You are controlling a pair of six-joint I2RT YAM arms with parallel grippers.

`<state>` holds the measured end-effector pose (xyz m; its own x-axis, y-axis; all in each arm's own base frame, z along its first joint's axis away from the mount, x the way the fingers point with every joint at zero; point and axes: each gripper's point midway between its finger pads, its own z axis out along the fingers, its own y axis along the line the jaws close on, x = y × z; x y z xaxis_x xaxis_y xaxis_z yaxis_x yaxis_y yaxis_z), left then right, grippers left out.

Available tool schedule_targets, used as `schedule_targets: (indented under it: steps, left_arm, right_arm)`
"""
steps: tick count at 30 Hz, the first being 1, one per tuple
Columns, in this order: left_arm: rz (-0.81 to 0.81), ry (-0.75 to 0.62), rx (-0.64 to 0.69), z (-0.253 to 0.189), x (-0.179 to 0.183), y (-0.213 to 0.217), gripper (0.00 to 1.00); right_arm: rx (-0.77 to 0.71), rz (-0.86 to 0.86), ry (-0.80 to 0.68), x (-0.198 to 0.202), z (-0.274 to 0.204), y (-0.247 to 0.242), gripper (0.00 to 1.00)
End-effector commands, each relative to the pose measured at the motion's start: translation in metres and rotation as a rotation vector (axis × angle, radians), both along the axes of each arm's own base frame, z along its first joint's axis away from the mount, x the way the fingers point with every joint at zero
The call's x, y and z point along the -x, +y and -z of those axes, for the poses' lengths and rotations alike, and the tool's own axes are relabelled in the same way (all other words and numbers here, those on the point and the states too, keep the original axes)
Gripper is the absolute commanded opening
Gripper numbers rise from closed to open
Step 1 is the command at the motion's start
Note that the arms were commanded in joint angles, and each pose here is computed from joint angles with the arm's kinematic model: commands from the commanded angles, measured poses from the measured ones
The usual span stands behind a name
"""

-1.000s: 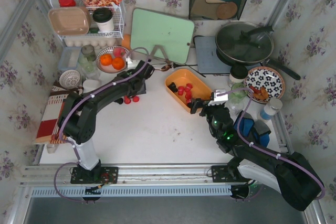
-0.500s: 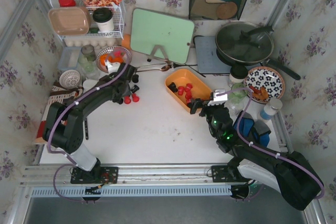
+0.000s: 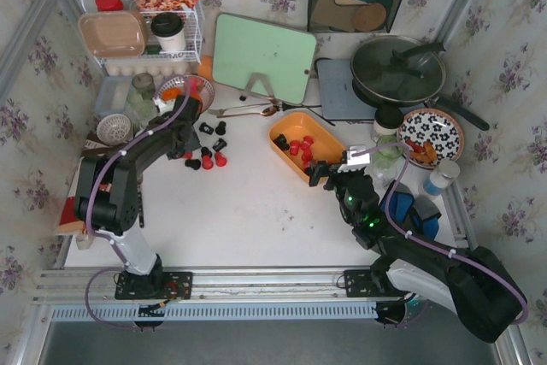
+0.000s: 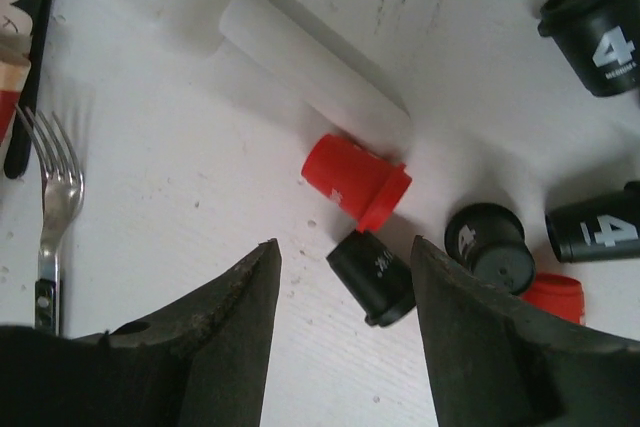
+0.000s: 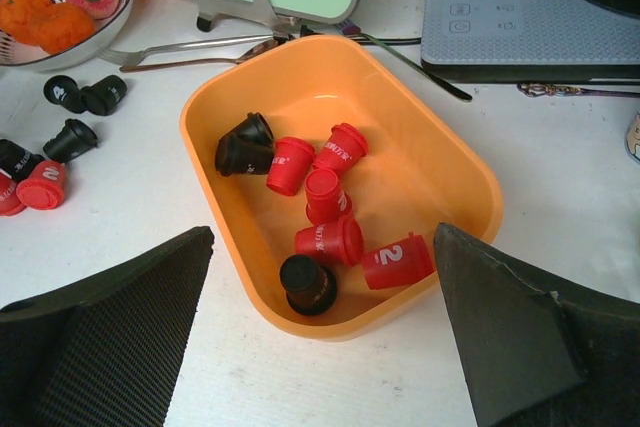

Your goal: Mix the coffee capsules in the storage basket

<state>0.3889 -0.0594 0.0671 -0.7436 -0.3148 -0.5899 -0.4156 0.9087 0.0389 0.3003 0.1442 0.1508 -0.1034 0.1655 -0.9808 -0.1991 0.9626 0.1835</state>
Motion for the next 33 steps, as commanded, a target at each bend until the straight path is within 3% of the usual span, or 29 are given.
schedule_targets:
  steps: [1,8,13,20,28,33]
  left_arm:
    - [0.042,0.014,0.025,0.003,-0.011,0.001,0.59]
    - [0.223,0.089,0.027,0.019,-0.018,0.004,0.65]
    - [0.301,0.119,0.220,0.027,-0.017,0.001,0.66]
    - [0.364,0.205,0.332,0.039,-0.019,0.001,0.66]
    - [0.369,0.299,0.310,0.054,-0.016,0.007,0.60]
    - [0.372,0.303,0.325,0.056,-0.014,0.005,0.44]
  right_arm:
    - [-0.014,0.000,-0.018,-0.002,-0.006,0.002,1.00]
    - [-0.012,-0.002,-0.015,-0.002,-0.005,0.002,1.00]
    - [-0.010,-0.008,-0.012,-0.002,-0.004,0.004,1.00]
    - [-0.011,-0.007,-0.012,-0.002,-0.004,0.003,1.00]
    - [-0.009,-0.010,-0.008,-0.002,-0.003,0.004,1.00]
    - [-0.009,-0.012,-0.008,-0.003,-0.003,0.005,1.00]
